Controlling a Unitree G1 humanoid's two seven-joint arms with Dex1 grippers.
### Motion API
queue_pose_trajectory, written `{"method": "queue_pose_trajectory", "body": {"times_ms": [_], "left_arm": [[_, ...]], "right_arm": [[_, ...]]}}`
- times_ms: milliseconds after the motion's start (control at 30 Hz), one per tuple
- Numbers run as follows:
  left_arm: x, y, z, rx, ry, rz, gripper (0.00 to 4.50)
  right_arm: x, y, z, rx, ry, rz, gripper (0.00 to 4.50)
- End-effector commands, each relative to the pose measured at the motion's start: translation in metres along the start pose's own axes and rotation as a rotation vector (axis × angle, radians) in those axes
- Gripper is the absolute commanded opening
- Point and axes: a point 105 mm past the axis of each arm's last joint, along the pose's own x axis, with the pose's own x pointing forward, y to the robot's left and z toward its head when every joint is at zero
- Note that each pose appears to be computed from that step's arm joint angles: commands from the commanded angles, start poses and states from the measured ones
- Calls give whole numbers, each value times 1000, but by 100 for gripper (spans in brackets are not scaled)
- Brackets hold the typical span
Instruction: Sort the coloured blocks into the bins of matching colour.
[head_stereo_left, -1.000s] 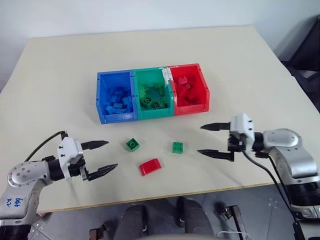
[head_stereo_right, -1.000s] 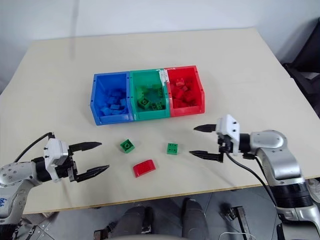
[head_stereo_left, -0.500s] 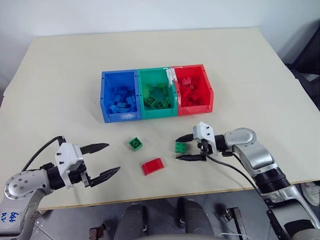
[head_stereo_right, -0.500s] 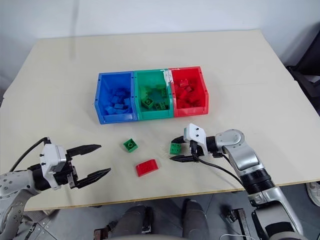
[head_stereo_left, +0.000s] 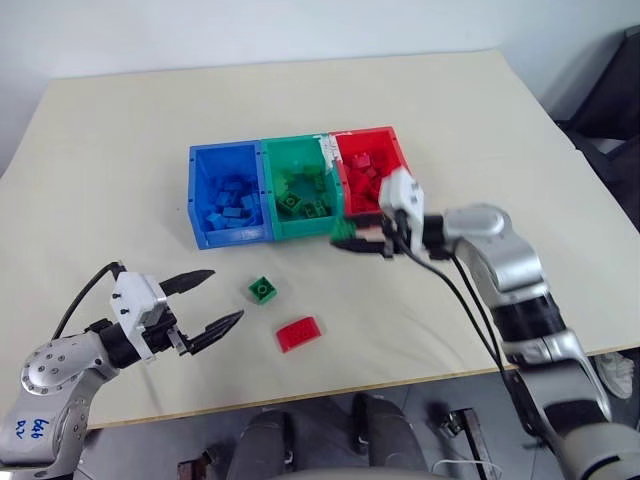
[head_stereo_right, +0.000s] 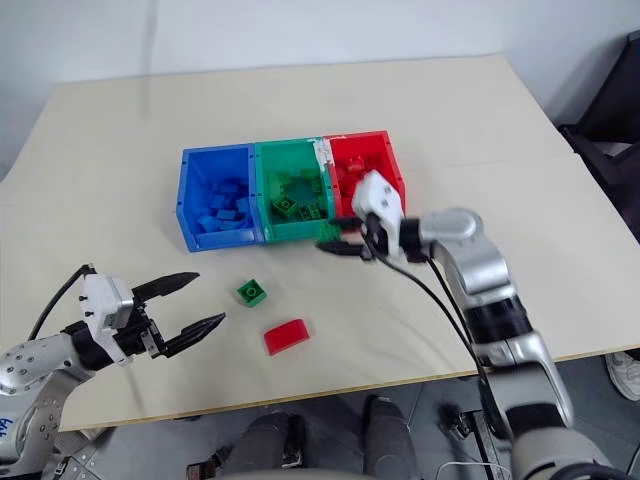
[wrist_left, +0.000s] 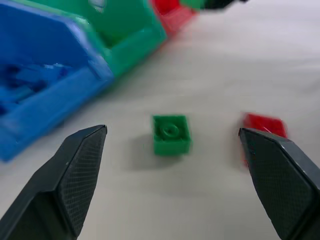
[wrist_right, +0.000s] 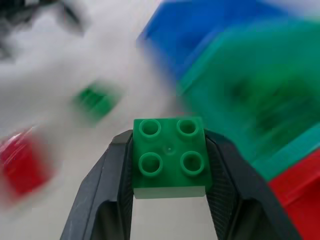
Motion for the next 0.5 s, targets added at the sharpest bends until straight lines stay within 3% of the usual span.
{"method": "queue_pose_trajectory", "body": {"times_ms": [33,233,400,500], "left_arm": [[-3,-1,9,1,-46,62,450],[-4,-8,8,-9,-53,90,450],[-7,-8,7,-8,-54,110,450],[-11,-8,3,-11,-46,107,450]], "right_arm": [[17,-27,8,-60,-20,-115,149],[52,-47,7,-85,-13,-210,149],[56,-45,9,-88,-36,-183,310],[41,-41,8,-104,-44,-141,406]]}}
